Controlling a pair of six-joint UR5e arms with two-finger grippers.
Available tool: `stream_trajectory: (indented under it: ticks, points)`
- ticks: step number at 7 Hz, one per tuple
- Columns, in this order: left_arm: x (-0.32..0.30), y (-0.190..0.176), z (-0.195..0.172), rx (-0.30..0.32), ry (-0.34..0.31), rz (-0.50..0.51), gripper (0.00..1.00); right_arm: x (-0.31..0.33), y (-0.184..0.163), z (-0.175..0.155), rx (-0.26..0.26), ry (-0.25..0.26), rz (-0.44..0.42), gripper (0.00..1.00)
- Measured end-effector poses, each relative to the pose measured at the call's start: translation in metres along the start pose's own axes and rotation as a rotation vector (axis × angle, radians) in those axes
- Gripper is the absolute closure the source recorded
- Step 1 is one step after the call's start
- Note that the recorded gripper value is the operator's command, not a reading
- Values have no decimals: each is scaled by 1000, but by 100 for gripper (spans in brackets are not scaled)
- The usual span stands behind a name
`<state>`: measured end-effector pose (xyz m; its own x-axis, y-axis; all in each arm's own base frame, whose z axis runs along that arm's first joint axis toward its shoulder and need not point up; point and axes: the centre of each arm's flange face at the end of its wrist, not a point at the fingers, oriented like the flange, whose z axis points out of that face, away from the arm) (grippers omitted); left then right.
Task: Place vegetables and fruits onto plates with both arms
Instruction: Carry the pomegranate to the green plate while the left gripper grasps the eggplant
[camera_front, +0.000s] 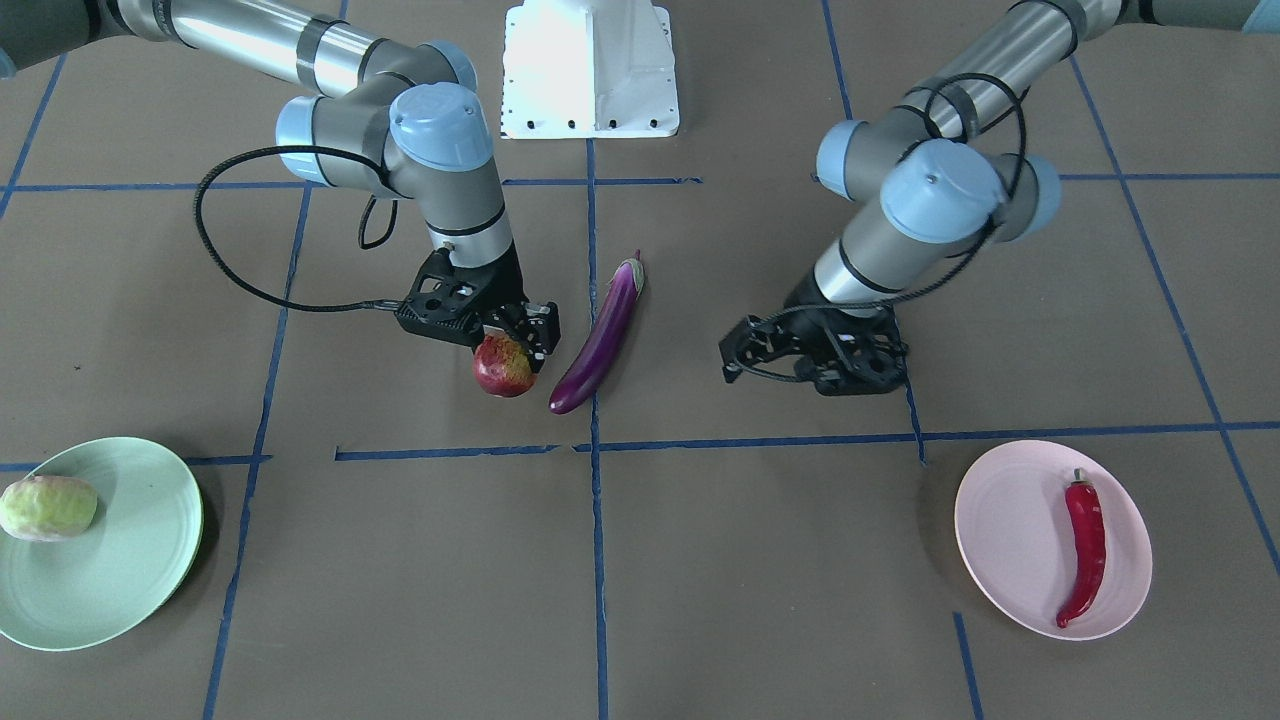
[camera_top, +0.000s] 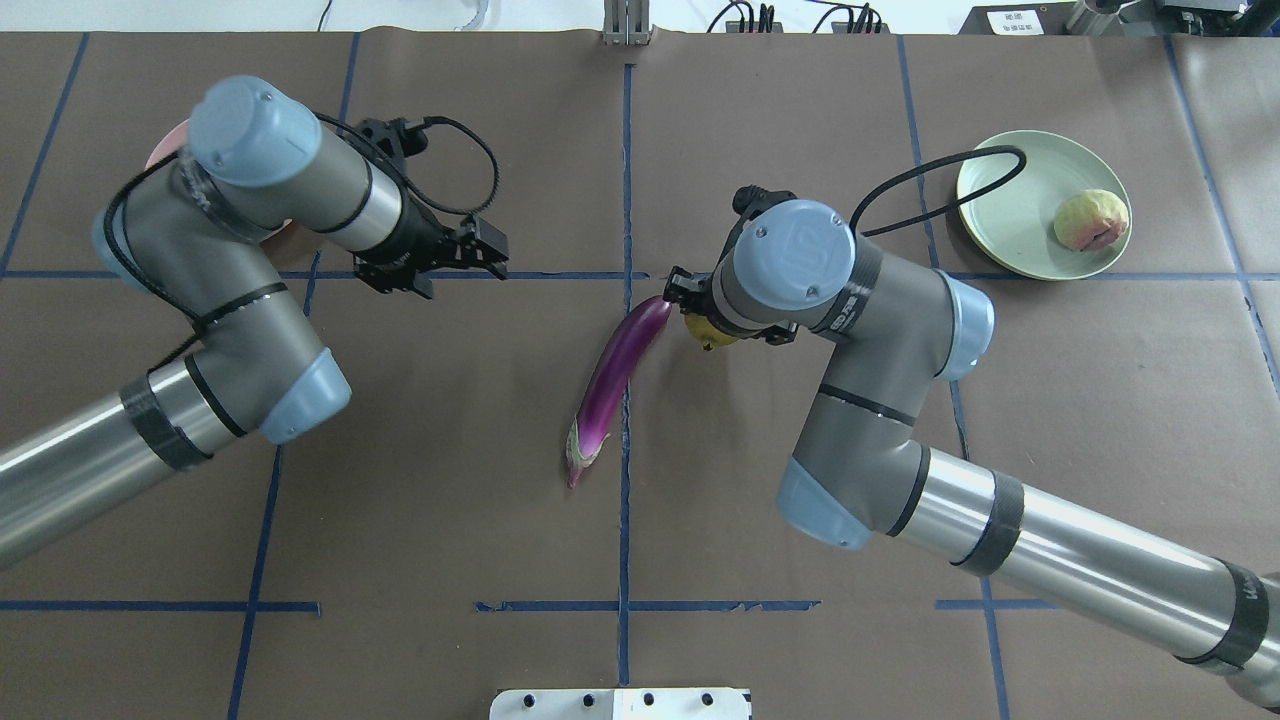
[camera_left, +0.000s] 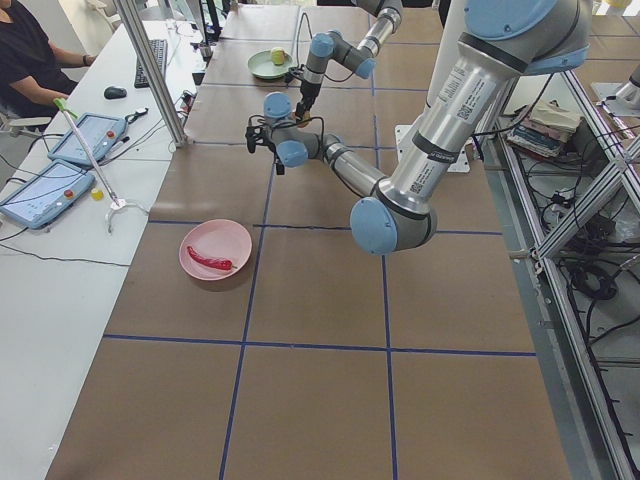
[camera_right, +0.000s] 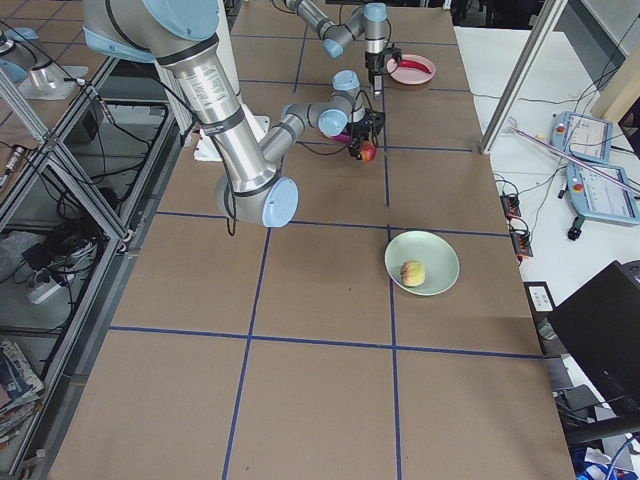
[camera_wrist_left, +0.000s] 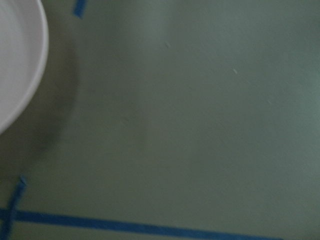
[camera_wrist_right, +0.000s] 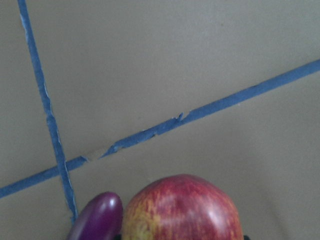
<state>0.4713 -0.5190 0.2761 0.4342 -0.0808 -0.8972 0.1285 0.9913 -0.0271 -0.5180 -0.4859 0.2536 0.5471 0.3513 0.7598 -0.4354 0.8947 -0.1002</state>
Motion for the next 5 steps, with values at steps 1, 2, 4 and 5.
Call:
stream_trajectory:
  ticks: [1, 2, 4, 5]
  points:
    - [30, 36, 17, -21, 7, 55, 0, 13, -37, -14, 9, 18, -33, 100]
    - [47, 61, 34, -27, -19, 120, 0, 33, -74, -22, 33, 41, -83, 100]
    - [74, 87, 54, -36, -91, 210, 0, 93, -160, -26, 64, 119, -200, 100]
    - [84, 95, 61, -39, -115, 224, 0, 126, -199, -15, 59, 179, -258, 100]
